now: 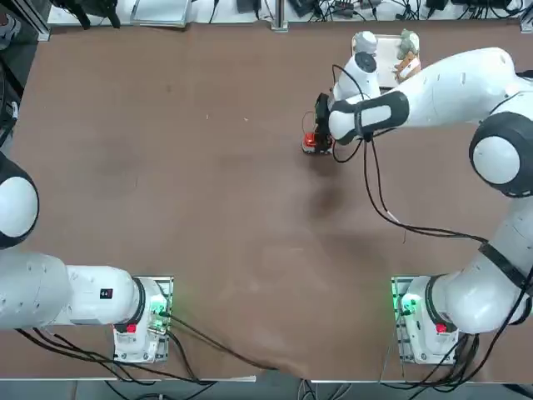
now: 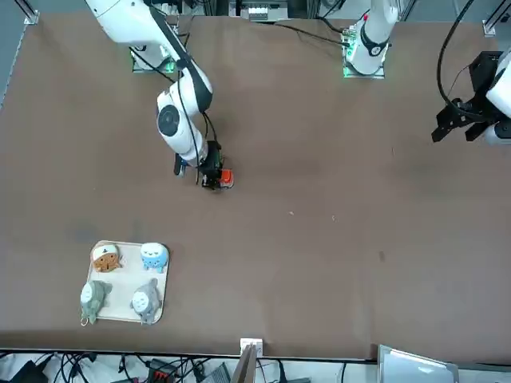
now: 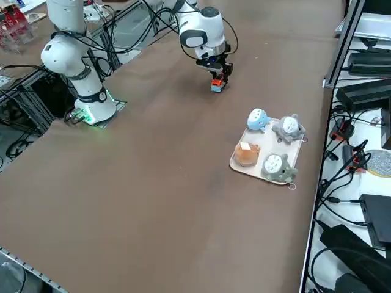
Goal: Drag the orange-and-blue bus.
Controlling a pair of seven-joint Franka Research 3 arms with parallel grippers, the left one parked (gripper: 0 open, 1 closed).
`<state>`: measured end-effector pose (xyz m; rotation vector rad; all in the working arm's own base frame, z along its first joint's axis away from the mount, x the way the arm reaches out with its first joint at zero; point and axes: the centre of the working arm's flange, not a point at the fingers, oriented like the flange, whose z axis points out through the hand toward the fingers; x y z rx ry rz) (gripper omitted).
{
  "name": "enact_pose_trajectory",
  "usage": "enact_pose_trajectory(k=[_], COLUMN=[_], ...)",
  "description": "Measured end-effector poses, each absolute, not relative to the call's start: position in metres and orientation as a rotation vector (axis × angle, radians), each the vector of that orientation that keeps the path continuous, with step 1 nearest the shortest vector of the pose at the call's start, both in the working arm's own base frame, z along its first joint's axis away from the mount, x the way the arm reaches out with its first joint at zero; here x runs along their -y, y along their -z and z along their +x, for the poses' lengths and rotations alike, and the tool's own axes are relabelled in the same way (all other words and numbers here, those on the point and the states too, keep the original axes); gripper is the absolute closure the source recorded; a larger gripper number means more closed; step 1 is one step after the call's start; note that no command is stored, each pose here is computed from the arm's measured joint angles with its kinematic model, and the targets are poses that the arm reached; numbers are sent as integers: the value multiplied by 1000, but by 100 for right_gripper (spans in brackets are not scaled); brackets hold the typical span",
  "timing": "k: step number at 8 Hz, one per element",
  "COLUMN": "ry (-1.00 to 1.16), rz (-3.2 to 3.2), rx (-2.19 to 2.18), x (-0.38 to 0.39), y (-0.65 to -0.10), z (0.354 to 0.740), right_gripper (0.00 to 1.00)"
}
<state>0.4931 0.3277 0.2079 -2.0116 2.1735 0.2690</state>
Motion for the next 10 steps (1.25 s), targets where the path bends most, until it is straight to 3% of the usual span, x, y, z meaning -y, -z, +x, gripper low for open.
enact_pose_trajectory(k=[1,3,4,10], ry=[-270,-290,-301,-343], rz=[-2013,-2029,-2038,-2111], rx=[-2173,-2191,-2199,-2243], x=[-329,-330,-331,-332], y=[-208,-196,-193,-239], z=[493,488,488,504], right_gripper=[39,8,0,0])
